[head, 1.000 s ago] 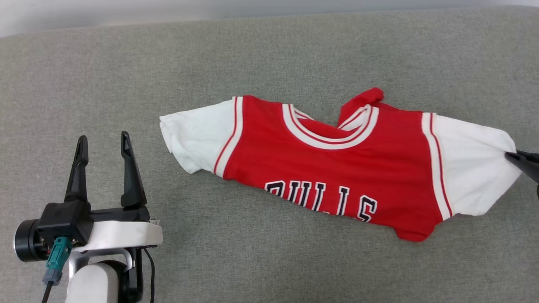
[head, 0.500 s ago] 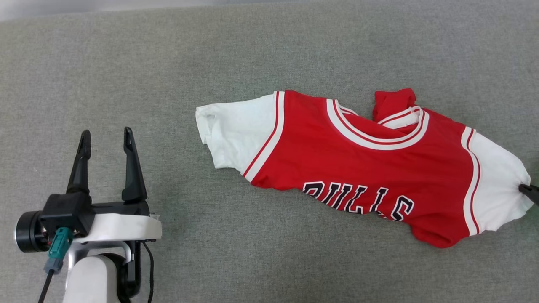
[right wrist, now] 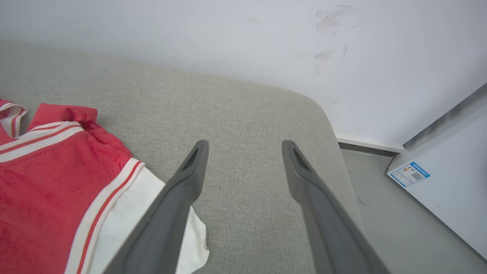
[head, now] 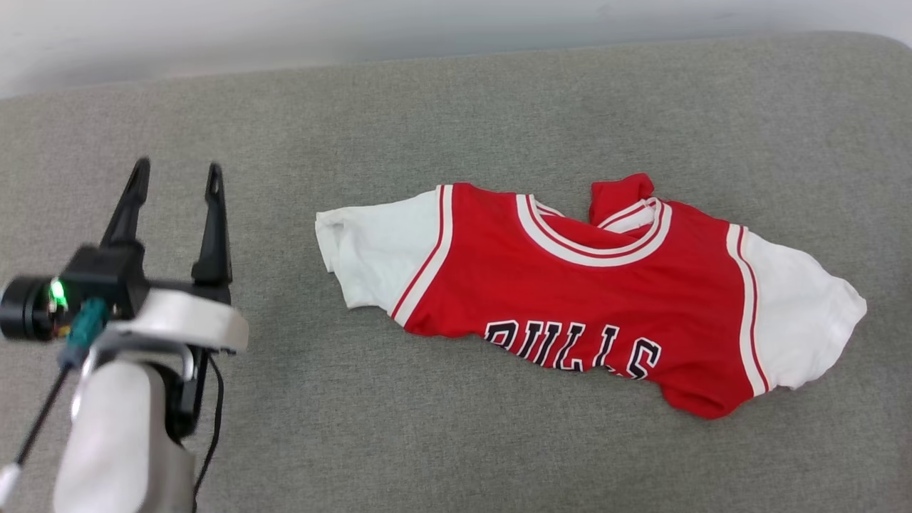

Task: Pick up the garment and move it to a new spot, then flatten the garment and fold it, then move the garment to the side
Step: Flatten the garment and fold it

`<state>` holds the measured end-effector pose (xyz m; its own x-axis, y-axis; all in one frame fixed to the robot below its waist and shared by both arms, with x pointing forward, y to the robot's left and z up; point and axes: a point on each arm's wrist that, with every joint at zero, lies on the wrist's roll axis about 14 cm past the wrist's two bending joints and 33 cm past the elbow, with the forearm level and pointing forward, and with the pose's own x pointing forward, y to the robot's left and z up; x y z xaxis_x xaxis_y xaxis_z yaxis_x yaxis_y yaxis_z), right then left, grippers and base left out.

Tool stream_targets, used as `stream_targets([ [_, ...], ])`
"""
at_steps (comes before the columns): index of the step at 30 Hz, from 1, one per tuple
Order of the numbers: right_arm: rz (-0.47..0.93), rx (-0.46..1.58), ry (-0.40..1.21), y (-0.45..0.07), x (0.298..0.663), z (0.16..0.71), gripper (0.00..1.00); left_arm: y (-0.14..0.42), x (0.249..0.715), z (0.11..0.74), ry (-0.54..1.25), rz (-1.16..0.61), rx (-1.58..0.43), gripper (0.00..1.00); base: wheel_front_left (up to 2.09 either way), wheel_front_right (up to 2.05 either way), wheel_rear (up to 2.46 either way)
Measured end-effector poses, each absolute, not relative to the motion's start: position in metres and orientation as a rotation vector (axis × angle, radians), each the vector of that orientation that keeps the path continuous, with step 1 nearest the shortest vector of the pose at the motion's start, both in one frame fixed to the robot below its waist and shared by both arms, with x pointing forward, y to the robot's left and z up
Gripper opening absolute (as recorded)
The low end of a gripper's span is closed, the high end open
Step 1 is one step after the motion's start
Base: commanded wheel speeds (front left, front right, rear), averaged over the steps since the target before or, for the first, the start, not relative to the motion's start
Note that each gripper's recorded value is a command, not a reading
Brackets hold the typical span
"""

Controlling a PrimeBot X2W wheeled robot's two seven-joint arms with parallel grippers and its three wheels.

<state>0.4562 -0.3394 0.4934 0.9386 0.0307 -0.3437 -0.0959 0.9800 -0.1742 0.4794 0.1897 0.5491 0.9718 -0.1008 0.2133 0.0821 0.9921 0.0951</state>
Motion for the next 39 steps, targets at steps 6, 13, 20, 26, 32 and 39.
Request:
stream_targets([
  [6, 0.043, -0.212, 0.066, -0.323, 0.458, 0.537, 1.0, 0.166, 0.53, 0.578, -0.12, -0.228, 0.153, 1.0, 0.0, 0.0, 0.0],
  [13, 0.051, -0.209, 0.012, -0.288, 0.447, 0.533, 1.0, 0.114, 0.556, 0.556, 0.231, -0.48, 0.296, 1.0, 0.0, 0.0, 0.0],
  [20, 0.053, -0.21, 0.048, -0.275, 0.441, 0.523, 1.0, 0.106, 0.554, 0.499, 0.643, -0.584, 0.386, 1.0, 0.0, 0.0, 0.0],
  [26, 0.038, -0.213, 0.099, -0.279, 0.442, 0.507, 1.0, 0.116, 0.555, 0.448, 0.925, -0.595, 0.421, 1.0, 0.0, 0.0, 0.0],
  [32, 0.03, -0.201, 0.147, -0.282, 0.445, 0.486, 1.0, 0.119, 0.546, 0.392, 1.137, -0.617, 0.452, 1.0, 0.0, 0.0, 0.0],
  [39, 0.01, -0.194, 0.186, -0.291, 0.447, 0.472, 1.0, 0.119, 0.535, 0.369, 1.236, -0.659, 0.506, 0.12, 0.0, 0.0, 0.0],
])
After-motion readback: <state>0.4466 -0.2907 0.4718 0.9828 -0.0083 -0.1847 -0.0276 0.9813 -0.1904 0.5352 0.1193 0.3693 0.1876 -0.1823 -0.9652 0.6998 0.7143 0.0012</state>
